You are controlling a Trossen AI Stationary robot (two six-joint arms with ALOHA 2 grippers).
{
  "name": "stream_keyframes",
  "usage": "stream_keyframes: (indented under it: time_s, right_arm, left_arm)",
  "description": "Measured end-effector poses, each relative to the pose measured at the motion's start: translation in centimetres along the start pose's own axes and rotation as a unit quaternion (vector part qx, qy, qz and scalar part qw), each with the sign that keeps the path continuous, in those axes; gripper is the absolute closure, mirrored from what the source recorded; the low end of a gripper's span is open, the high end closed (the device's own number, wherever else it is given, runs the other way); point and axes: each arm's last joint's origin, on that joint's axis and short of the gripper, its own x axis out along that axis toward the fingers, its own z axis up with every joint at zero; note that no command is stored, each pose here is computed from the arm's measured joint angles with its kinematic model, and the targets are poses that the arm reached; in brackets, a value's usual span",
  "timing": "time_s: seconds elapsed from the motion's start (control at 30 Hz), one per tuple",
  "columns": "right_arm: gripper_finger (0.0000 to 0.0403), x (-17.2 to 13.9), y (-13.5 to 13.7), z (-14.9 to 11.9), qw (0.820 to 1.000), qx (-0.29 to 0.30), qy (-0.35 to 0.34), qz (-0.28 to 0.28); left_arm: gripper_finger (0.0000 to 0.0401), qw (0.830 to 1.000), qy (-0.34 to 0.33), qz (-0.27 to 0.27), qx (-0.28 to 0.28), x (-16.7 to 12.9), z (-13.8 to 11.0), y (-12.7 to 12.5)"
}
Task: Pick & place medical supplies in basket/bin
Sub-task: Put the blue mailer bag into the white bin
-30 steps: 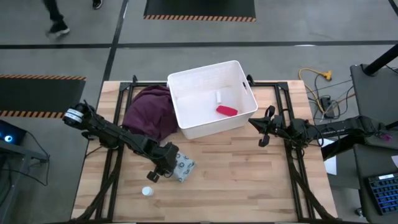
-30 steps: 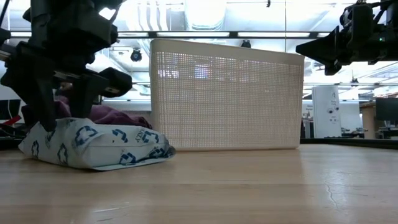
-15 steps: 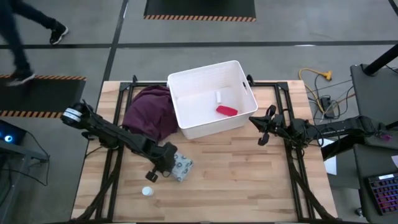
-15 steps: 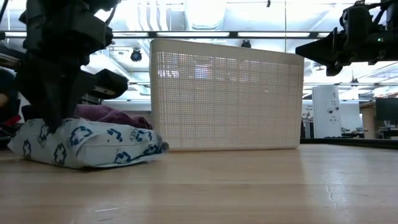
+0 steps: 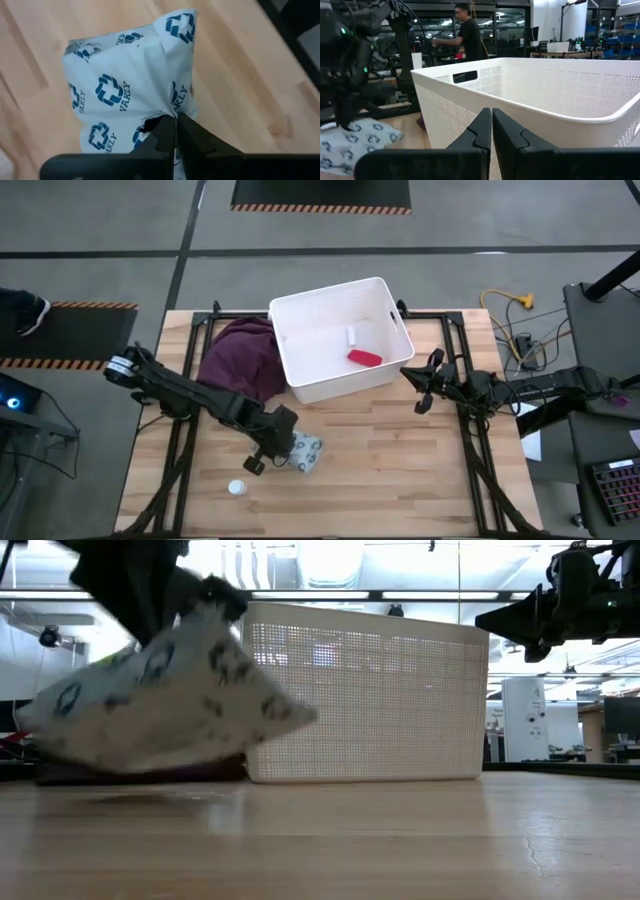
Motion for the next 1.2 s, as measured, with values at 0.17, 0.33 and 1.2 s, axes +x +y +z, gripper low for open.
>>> stream_keyframes:
  time_s: [0.17, 0.33, 1.2]
  right_arm:
    - [0.0394, 0.0, 0.0, 0.0, 1.0, 0.0, 0.0, 0.0]
    - [0.0394, 0.0, 0.0, 0.0, 1.0, 0.0, 0.0, 0.001]
    - [0.0394, 0.0, 0.0, 0.0, 1.0, -0.002, 0.001, 0.001]
  left_arm:
    - [0.0401, 1.0, -0.026, 0.005, 0.009, -2.9, 2.7, 0.1]
    - [0.0401, 0.996, -0.075, 0.018, 0.039, -6.5, 5.5, 0.2]
    - [0.0401, 0.935, -0.175, 0.308, -0.027, -19.3, 7.7, 9.9]
